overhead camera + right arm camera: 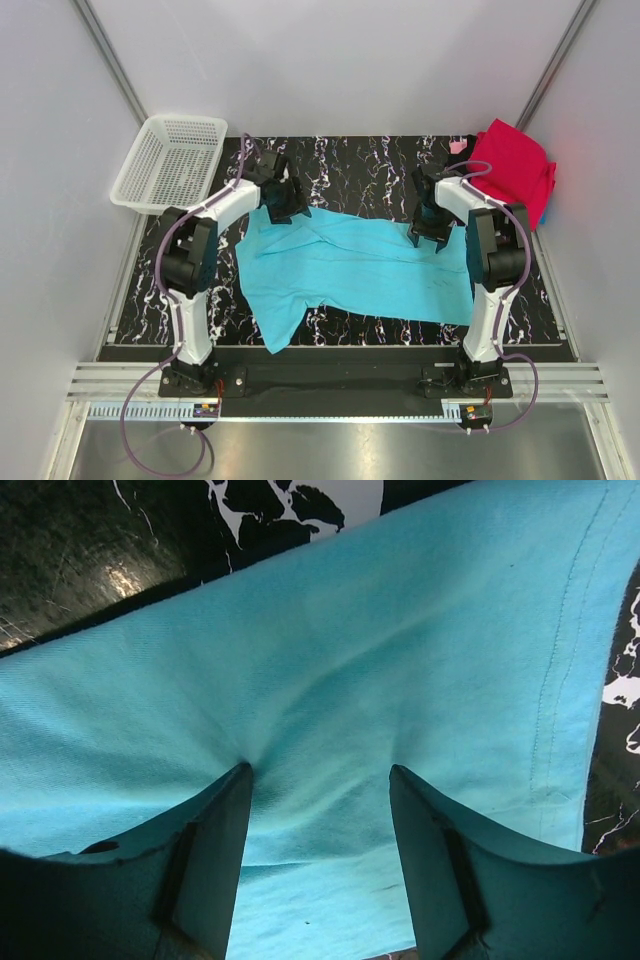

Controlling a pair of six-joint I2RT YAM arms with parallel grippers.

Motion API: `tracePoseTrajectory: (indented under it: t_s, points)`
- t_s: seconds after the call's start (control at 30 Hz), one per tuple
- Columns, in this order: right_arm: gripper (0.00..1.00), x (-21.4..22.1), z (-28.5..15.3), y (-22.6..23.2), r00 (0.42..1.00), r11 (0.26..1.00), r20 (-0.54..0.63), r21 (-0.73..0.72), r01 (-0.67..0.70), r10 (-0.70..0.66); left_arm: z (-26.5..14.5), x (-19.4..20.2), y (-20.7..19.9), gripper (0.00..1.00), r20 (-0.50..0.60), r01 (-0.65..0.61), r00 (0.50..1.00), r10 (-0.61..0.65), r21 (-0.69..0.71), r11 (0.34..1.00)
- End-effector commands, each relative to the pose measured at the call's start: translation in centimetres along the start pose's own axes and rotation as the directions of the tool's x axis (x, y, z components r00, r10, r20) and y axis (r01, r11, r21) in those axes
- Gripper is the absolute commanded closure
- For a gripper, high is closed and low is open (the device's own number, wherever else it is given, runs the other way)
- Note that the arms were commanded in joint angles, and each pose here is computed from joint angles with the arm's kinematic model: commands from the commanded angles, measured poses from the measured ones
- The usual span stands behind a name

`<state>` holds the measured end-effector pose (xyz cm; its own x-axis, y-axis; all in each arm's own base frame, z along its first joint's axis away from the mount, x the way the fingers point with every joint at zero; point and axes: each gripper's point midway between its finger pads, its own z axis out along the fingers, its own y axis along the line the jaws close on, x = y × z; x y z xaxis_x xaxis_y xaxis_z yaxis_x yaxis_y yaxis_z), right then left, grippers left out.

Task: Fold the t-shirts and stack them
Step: Fold the tshirt

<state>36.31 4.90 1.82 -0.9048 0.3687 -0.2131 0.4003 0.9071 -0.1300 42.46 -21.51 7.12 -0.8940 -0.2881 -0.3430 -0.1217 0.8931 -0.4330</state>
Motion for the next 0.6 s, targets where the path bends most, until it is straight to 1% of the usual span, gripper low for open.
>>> tracePoseTrajectory:
  t_s: [0.0, 0.03, 0.07, 0.13, 0.17, 0.23, 0.27, 0.37, 0.43, 0.47, 0.57]
  points:
    - [0.36, -0.3, -2.1, -0.5, 0.999, 1.0, 0.043, 0.008, 0.0, -0.001, 0.8, -0.8, -1.7, 0.37, 0.012, -0.009, 1.0, 0.009, 0.041, 0.999]
    - [0.36, -0.4, -2.2, -0.5, 0.999, 1.0, 0.046, 0.006, 0.003, -0.003, 1.2, -0.8, -1.6, 0.39, 0.012, -0.003, 1.0, 0.003, 0.031, 1.0]
    - [0.36, -0.6, -2.4, -0.5, 0.999, 1.0, 0.052, 0.005, 0.003, -0.003, 1.5, -0.8, -1.5, 0.47, 0.013, -0.002, 1.0, 0.002, 0.024, 1.0]
    - [0.36, -0.8, -2.7, -0.6, 0.998, 1.0, 0.061, 0.007, 0.002, -0.003, 2.0, -0.7, -1.7, 0.54, 0.004, -0.002, 1.0, 0.002, 0.025, 1.0]
    - [0.36, -1.0, -2.9, -0.7, 0.998, 1.0, 0.068, 0.01, 0.003, -0.003, 2.3, -0.7, -1.8, 0.6, 0.001, -0.004, 1.0, 0.004, 0.026, 1.0]
    - [0.35, -1.3, -3.4, -0.7, 0.997, 1.0, 0.081, 0.011, 0.0, 0.0, 2.7, -0.4, -2.0, 0.62, -0.008, -0.007, 1.0, 0.007, 0.029, 1.0]
    - [0.35, -1.5, -3.7, -0.8, 0.996, 1.0, 0.088, 0.013, -0.002, 0.001, 2.8, -0.5, -2.1, 0.65, -0.007, -0.008, 1.0, 0.008, 0.029, 1.0]
    - [0.35, -2.0, -4.5, -0.8, 0.994, 1.0, 0.107, 0.008, -0.007, 0.006, 3.1, -0.2, -2.3, 0.66, -0.012, -0.012, 1.0, 0.012, 0.027, 1.0]
    - [0.35, -2.2, -4.9, -0.8, 0.993, 1.0, 0.114, 0.002, -0.009, 0.009, 3.1, -0.2, -2.4, 0.68, -0.011, -0.015, 1.0, 0.015, 0.028, 1.0]
    - [0.35, -2.2, -5.1, -0.9, 0.993, 1.0, 0.115, 0.004, -0.009, 0.009, 3.2, -0.1, -2.4, 0.7, -0.013, -0.014, 1.0, 0.015, 0.027, 1.0]
    - [0.34, -2.3, -5.4, -0.9, 0.993, 1.0, 0.12, 0.001, -0.011, 0.011, 3.0, 0.1, -2.3, 0.83, -0.016, -0.014, 1.0, 0.014, 0.025, 1.0]
